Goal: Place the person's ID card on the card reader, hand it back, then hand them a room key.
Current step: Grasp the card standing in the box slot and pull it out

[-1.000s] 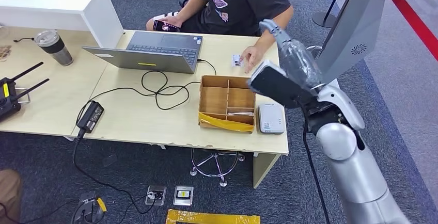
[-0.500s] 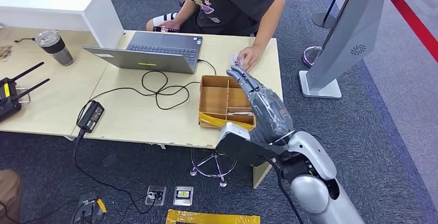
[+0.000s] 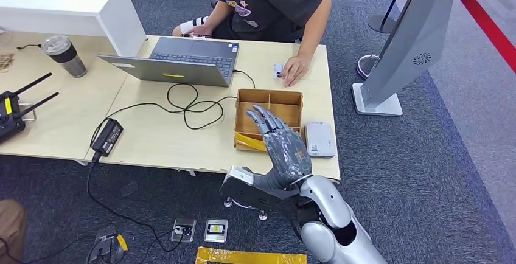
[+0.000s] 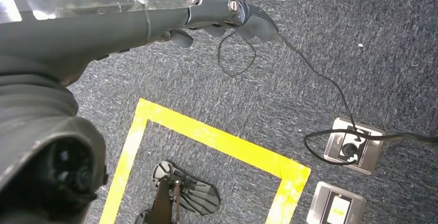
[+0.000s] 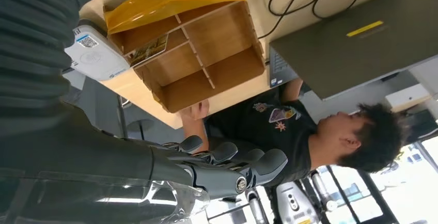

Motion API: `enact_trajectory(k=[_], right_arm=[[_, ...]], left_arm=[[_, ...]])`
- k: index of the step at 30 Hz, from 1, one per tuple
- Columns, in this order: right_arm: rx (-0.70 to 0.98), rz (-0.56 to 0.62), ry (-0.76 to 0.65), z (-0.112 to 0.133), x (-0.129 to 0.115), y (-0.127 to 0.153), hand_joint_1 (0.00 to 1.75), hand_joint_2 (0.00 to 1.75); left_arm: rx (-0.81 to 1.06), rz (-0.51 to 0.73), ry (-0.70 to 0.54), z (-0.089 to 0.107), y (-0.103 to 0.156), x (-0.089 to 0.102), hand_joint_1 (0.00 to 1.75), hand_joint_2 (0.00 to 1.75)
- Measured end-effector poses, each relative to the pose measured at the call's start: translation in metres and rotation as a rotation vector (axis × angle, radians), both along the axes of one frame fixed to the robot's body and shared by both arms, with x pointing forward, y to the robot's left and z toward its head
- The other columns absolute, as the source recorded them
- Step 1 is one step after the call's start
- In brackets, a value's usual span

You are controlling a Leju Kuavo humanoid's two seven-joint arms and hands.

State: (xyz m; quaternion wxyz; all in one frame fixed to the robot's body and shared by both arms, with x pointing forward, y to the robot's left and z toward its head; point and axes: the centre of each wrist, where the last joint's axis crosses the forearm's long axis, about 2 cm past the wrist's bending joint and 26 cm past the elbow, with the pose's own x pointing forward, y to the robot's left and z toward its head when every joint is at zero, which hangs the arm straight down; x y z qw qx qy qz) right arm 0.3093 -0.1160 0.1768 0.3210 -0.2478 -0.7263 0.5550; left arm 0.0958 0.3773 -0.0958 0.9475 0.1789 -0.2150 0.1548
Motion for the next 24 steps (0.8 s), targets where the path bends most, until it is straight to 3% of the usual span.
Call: enact_trajectory(k=[7,13,24], right_arm=[[0.007,-0.047,-0.058,-0.017,0.012,0.006,0.0,1.75],[-0.003,-0.063,-0.007,-0.032,0.025,0.01,0.0,1.75],[-0.083,-0.138,0.029,-0.037,0.054,0.003,0.0,1.75]], left_arm=[[0.002,-0.008,-0.004,0.001,0.0,0.003,0.0,0.0],[0.005,-0.023,-0.008,0.001,0.0,0.006,0.0,0.0],[0.007,-0.032,-0.007,0.001,-0.001,0.006,0.0,0.0]])
